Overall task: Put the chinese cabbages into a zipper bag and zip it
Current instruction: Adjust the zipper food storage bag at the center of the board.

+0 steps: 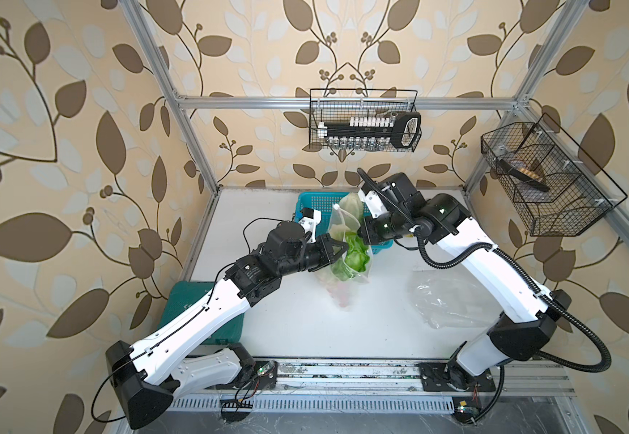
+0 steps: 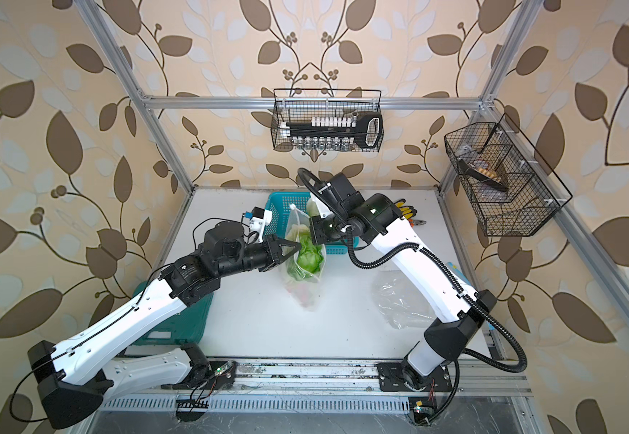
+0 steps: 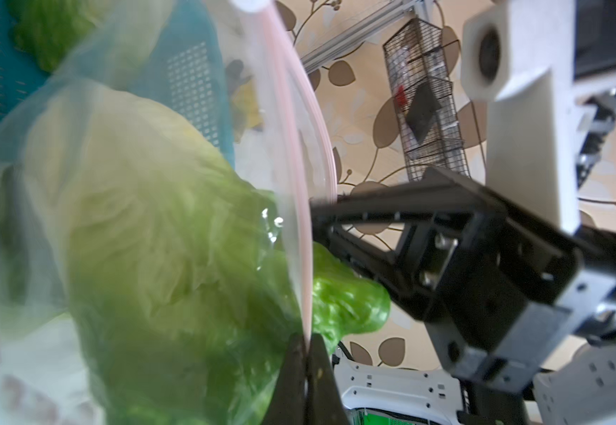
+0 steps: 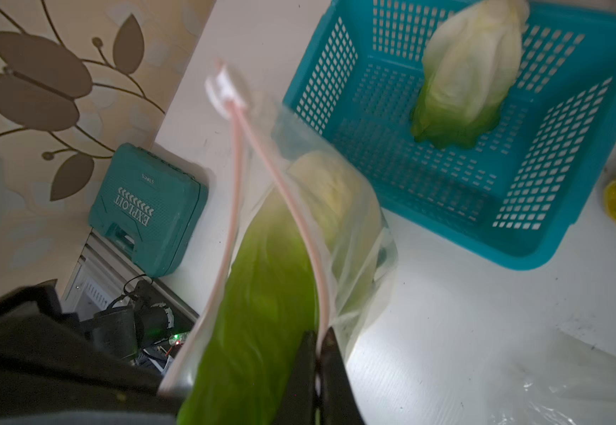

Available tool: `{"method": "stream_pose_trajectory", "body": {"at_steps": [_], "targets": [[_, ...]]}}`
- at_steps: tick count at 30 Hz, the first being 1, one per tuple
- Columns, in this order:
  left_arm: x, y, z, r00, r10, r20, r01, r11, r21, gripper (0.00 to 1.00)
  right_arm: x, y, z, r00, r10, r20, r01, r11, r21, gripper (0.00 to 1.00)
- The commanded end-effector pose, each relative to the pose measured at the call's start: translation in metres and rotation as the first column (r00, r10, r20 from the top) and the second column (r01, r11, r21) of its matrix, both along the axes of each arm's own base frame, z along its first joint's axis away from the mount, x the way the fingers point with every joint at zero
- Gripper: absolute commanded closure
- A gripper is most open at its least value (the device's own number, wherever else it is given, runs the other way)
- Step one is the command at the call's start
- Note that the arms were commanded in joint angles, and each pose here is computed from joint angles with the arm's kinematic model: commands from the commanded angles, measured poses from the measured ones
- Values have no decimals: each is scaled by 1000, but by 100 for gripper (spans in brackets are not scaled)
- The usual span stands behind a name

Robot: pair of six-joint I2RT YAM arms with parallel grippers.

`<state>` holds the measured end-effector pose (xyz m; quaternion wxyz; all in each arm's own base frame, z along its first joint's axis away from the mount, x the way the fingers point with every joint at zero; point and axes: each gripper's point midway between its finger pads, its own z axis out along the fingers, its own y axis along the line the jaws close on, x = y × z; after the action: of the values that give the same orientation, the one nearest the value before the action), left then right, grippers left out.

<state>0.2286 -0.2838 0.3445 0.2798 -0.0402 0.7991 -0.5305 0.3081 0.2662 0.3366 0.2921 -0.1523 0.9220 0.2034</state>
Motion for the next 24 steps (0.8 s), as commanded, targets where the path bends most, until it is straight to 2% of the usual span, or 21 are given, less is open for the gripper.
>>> {"method": "stream_pose_trajectory", "body": {"at_steps": [1, 5, 8, 10, 11, 13, 15, 16, 18, 21, 24], "targets": [[-12, 0, 53, 995, 16, 100, -4, 993, -122, 100, 3, -6, 16, 997, 55, 50, -52, 997, -61, 100], [-11, -6, 59, 992, 9, 124, 9, 990, -142, 100, 2, 14, 18, 988, 151, 31, -150, 988, -19, 100], [5, -8, 37, 987, 50, 153, -43, 998, -46, 100, 11, 12, -10, 981, 193, -8, -193, 977, -92, 100], [14, -13, 28, 985, 44, 164, -40, 999, -25, 97, 6, 18, -12, 966, 258, -2, -257, 963, -80, 100], [13, -19, 29, 984, 12, 176, -7, 999, -32, 91, 3, 22, -11, 955, 295, 19, -293, 955, -51, 100], [3, -32, 41, 963, -96, 250, 104, 994, -20, 67, -3, 29, -6, 924, 377, 69, -380, 924, 46, 100], [-4, -34, 44, 934, -187, 304, 181, 982, 50, 43, -11, 28, -2, 891, 441, 111, -453, 880, 143, 100], [-6, -30, 44, 922, -213, 324, 192, 977, 94, 36, -13, 26, -2, 881, 456, 127, -473, 863, 177, 100], [-9, -11, 49, 897, -235, 375, 188, 969, 159, 26, -18, 26, 7, 847, 491, 203, -529, 814, 239, 100], [-12, 22, 65, 866, -212, 452, 152, 974, 166, 17, -21, 26, 11, 813, 517, 269, -578, 775, 257, 100], [-10, 52, 61, 840, -162, 518, 35, 968, 247, 10, -22, 26, 16, 795, 545, 268, -606, 742, 287, 100]]}}
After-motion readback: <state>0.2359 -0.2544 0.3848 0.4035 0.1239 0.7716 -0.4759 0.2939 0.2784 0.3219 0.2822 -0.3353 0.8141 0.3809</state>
